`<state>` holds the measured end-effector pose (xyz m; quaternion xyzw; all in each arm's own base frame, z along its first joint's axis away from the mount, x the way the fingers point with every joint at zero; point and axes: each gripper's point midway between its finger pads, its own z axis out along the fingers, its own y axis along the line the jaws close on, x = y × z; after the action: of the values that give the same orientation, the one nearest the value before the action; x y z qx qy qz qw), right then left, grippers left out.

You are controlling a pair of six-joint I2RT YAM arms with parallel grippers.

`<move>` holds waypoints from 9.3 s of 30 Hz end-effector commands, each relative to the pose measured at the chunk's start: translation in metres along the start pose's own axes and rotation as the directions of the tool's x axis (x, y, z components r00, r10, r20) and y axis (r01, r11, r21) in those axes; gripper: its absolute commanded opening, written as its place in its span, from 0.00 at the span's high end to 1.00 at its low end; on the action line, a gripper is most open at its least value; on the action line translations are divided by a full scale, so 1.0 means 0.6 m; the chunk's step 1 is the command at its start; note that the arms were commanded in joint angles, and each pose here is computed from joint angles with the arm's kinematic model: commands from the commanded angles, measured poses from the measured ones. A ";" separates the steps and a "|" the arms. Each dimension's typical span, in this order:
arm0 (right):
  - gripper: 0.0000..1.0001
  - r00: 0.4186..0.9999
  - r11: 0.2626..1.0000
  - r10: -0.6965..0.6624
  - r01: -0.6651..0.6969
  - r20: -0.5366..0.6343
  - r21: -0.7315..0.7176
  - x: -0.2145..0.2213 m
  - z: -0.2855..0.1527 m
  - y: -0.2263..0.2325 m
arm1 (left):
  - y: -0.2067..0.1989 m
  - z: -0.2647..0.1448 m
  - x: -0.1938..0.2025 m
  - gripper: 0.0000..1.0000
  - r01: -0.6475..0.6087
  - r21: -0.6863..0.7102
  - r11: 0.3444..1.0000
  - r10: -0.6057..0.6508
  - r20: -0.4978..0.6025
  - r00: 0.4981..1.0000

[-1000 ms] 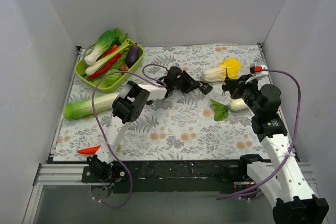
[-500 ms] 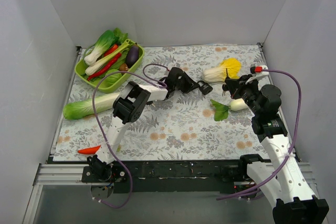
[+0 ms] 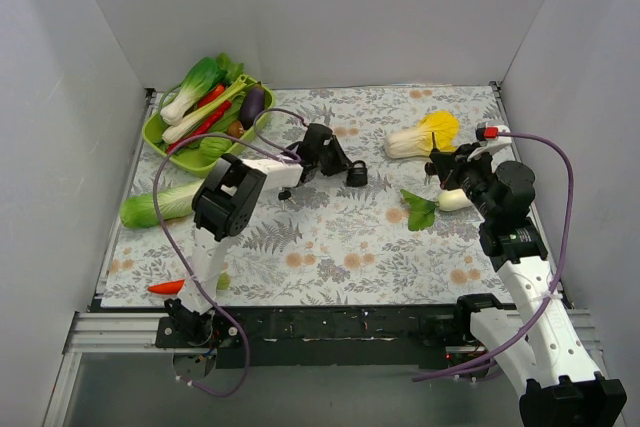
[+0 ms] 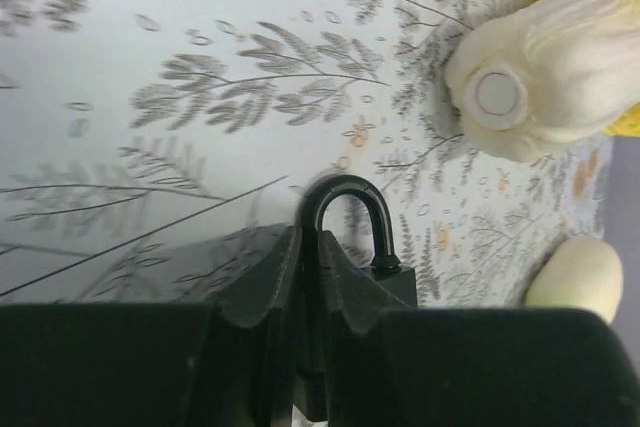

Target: Unlock with the key

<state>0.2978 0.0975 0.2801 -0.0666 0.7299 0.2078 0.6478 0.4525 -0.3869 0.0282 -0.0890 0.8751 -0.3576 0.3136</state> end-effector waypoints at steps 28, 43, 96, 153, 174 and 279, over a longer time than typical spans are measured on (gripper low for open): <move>0.99 0.998 1.000 0.002 -0.003 -0.069 -0.024 0.045 0.026 -0.006 | 0.079 -0.160 -0.054 0.39 -0.281 -0.226 0.933 0.271 -0.077 0.960; 0.99 0.984 0.978 -0.100 0.070 -0.146 -0.195 0.096 0.062 0.069 | -0.077 -0.263 -0.123 0.05 -0.154 -0.016 0.988 0.155 0.088 0.984; 0.99 0.623 0.648 -0.754 0.758 -0.209 -0.079 0.216 0.195 0.234 | -0.109 -0.270 -0.017 0.78 0.433 0.139 0.891 -0.410 -0.165 0.897; 0.46 0.977 0.464 -0.032 -0.173 -0.212 -0.869 0.085 -0.001 0.358 | -0.180 -0.485 0.028 1.00 -0.281 0.798 0.534 0.374 0.076 0.924; 0.48 0.953 0.492 0.019 -0.273 -0.303 -0.827 0.117 0.012 0.351 | -0.196 -0.518 0.034 1.00 -0.302 0.836 0.458 0.401 0.109 0.910; 0.99 0.982 0.902 0.076 -0.141 -0.172 -0.408 0.188 -0.030 0.196 | 0.086 -0.145 0.044 0.24 -0.361 -0.476 0.802 0.250 -0.281 0.927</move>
<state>0.2185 0.2178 0.1876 -0.1758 0.7367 0.3888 0.5246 0.3872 -0.3267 0.0325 0.0027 0.9612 -0.1136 0.2512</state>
